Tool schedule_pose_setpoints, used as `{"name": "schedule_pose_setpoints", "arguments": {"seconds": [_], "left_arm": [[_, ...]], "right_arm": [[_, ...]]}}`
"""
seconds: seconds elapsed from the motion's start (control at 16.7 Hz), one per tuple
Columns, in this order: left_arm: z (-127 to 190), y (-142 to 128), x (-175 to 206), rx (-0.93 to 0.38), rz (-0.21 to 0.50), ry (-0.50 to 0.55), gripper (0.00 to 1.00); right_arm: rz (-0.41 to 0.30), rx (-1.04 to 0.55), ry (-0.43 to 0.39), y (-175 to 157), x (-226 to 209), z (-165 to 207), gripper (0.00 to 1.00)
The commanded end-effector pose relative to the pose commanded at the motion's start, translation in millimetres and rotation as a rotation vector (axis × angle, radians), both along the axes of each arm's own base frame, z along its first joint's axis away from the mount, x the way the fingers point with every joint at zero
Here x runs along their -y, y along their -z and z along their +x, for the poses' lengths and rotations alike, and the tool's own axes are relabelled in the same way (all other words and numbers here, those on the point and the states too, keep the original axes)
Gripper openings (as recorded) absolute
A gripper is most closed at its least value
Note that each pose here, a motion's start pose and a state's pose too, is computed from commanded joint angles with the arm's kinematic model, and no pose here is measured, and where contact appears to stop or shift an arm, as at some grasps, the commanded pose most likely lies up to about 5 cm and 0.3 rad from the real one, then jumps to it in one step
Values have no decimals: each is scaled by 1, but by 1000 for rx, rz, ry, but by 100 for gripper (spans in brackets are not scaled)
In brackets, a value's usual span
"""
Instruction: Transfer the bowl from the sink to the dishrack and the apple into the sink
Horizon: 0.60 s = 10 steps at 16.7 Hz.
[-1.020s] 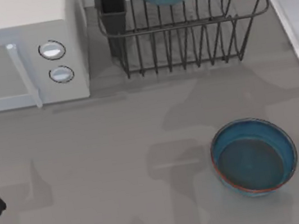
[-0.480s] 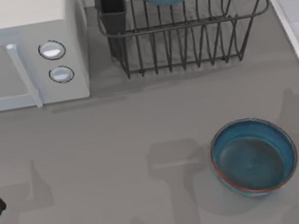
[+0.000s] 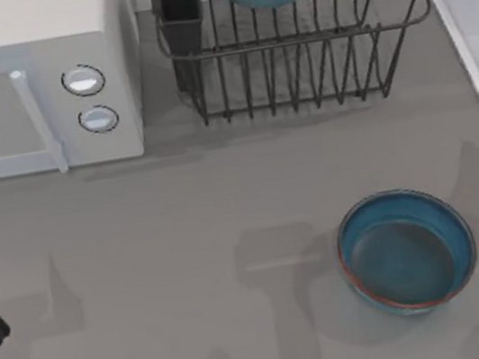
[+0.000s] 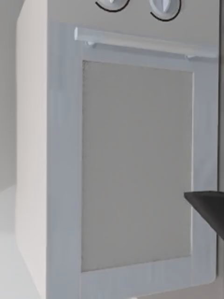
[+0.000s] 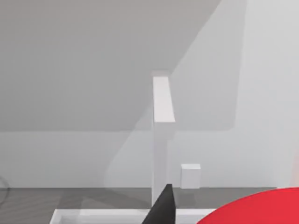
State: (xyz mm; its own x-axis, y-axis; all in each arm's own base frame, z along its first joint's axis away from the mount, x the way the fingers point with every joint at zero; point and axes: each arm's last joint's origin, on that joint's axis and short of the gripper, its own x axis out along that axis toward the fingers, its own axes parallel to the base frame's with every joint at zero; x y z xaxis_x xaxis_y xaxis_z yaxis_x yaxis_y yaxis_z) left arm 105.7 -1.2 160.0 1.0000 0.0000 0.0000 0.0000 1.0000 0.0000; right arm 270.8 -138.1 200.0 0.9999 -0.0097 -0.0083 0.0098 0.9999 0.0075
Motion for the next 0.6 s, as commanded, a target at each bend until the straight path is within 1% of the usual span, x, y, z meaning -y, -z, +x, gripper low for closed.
{"name": "schedule_pose_setpoints", "arguments": {"seconds": [0.12, 0.24, 0.42, 0.6], "left_arm": [[0, 0, 0, 0, 0, 0, 100], [0, 0, 0, 0, 0, 0, 100], [0, 0, 0, 0, 0, 0, 100], [0, 0, 0, 0, 0, 0, 100]], "right_arm": [[4, -7, -1, 17, 3, 4, 0], [6, -12, -3, 41, 7, 9, 0], [-13, 17, -6, 78, 8, 12, 0], [-22, 31, -4, 111, 5, 6, 0]]}}
